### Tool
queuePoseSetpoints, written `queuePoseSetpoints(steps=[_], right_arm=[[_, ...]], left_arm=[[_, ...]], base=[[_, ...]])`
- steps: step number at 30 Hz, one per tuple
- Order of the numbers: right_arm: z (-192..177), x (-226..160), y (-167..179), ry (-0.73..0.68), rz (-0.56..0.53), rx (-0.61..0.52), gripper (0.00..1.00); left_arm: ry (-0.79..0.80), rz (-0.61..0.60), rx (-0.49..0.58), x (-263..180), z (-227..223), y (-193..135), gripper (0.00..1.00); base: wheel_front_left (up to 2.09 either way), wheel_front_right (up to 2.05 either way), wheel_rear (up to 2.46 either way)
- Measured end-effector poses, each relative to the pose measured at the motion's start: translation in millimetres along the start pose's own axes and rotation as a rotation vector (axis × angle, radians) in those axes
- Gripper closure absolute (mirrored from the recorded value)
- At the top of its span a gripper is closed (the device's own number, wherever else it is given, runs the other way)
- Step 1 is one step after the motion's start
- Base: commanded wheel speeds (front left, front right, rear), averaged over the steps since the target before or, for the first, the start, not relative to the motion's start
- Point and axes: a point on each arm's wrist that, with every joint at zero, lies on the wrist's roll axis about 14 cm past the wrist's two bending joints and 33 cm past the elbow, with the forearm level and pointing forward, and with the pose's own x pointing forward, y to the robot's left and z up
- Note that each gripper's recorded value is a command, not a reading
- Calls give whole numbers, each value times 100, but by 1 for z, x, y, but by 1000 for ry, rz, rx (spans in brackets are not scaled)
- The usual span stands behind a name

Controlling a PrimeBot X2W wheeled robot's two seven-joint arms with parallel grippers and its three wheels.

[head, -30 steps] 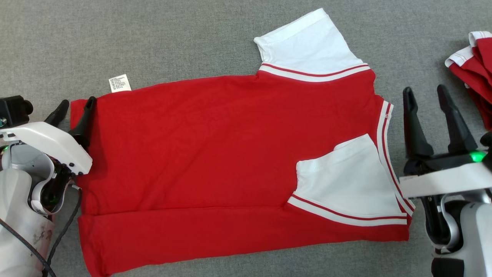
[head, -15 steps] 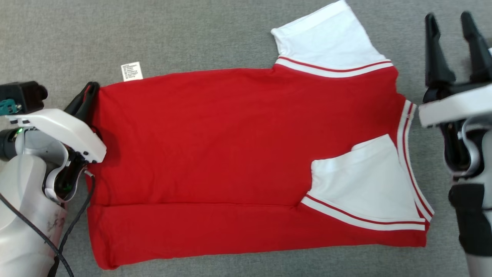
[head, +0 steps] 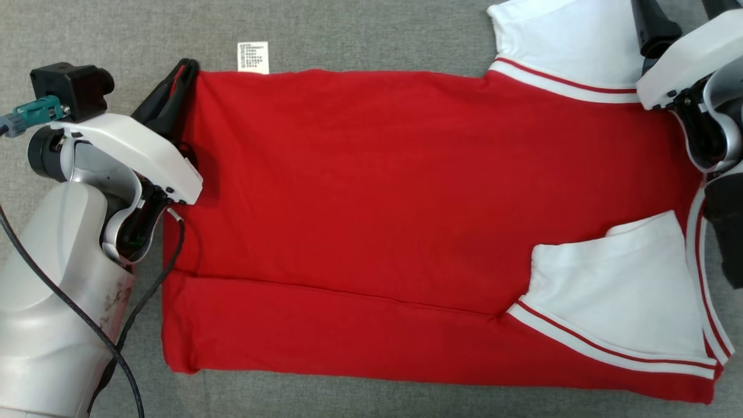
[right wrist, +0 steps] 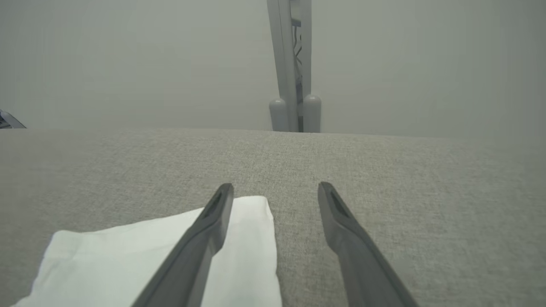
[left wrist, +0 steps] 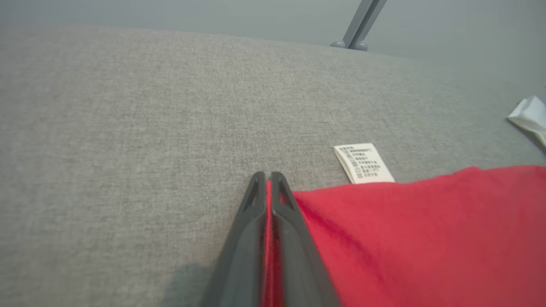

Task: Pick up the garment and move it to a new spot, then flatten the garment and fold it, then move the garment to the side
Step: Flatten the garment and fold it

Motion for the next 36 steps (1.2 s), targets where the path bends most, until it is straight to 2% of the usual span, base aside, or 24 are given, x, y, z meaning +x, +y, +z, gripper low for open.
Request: queuePoseSetpoints(steps=[11,12,13,14,15,20,25,31,36], right_arm=[[-32,23,8,236,54,-46,0],[-33,23,9,250,59,-49,17],[-33,22,9,263,63,-51,54],[-32,22,10,266,68,-51,69],[-32,22,11,271,75,-54,100],[-20,18,16,248,101,-47,100],[12,14,14,138,107,-49,100],[58,-1,14,-7,118,-61,100],[74,-23,19,-70,132,-72,100]], left_arm=[[-16,3,10,11,0,3,100],[-18,3,11,12,1,3,100],[-23,3,10,12,1,3,100],[-25,4,10,12,1,3,100],[-30,4,10,12,2,3,100],[-48,4,6,10,7,2,100],[-88,-13,-1,6,19,-3,100],[-160,-13,47,-6,42,-5,100],[-208,-6,66,-22,56,-9,100]], base=[[0,0,0],[0,0,0],[0,0,0],[0,0,0],[0,0,0],[0,0,0],[0,0,0],[0,0,0],[0,0,0]])
